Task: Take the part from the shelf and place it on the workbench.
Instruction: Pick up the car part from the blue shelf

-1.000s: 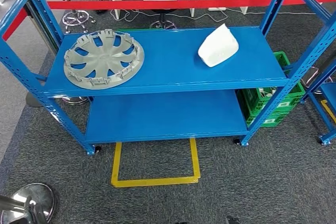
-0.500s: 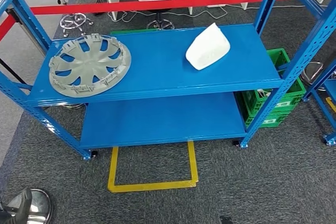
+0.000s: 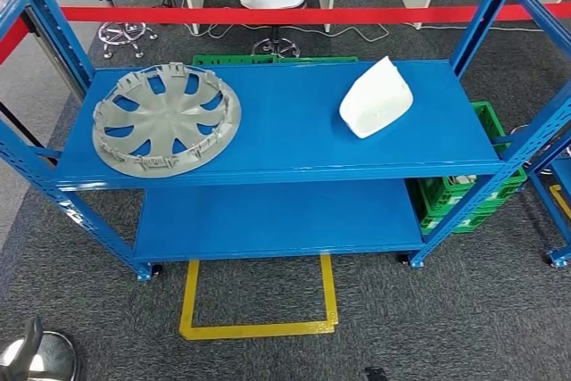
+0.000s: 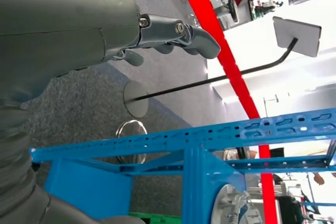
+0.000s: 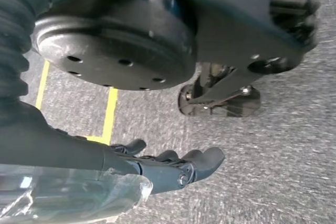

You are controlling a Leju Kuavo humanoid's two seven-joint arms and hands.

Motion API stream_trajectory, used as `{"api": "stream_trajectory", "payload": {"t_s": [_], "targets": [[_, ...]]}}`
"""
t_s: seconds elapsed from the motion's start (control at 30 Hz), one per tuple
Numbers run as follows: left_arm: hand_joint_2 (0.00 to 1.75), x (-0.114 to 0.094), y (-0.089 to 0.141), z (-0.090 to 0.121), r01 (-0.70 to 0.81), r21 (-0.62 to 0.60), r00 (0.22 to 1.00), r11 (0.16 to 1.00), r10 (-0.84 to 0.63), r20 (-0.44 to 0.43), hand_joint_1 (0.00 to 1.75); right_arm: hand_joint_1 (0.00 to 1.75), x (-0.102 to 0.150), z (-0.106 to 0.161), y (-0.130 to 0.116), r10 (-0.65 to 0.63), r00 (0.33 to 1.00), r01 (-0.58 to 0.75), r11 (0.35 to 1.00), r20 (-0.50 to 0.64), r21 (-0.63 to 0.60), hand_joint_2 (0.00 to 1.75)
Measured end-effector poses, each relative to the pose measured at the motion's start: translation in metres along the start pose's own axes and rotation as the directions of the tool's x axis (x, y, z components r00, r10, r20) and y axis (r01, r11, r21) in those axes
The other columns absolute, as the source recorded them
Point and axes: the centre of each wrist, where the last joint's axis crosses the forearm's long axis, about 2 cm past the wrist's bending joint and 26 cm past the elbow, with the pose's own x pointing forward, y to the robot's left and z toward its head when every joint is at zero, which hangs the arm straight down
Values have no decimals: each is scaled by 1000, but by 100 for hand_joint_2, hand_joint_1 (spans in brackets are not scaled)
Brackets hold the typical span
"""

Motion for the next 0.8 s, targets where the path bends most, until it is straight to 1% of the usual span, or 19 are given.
{"api": "stream_trajectory", "payload": {"t_s": [0.2, 0.43, 0.8], "targets": [[175, 0, 4, 0, 52, 6, 999, 999, -52, 6, 0, 0, -2, 1, 1, 25, 1000, -25, 1000, -11, 14, 175], [175, 1, 5, -8, 118, -28, 992, 993, -117, 49, 0, 0, 0, 0, 3, 51, 999, -50, 998, -9, 26, 175], [175, 1, 7, -10, 137, -58, 989, 989, -133, 67, 0, 0, 0, 1, 5, 60, 998, -59, 998, -9, 33, 175]]}}
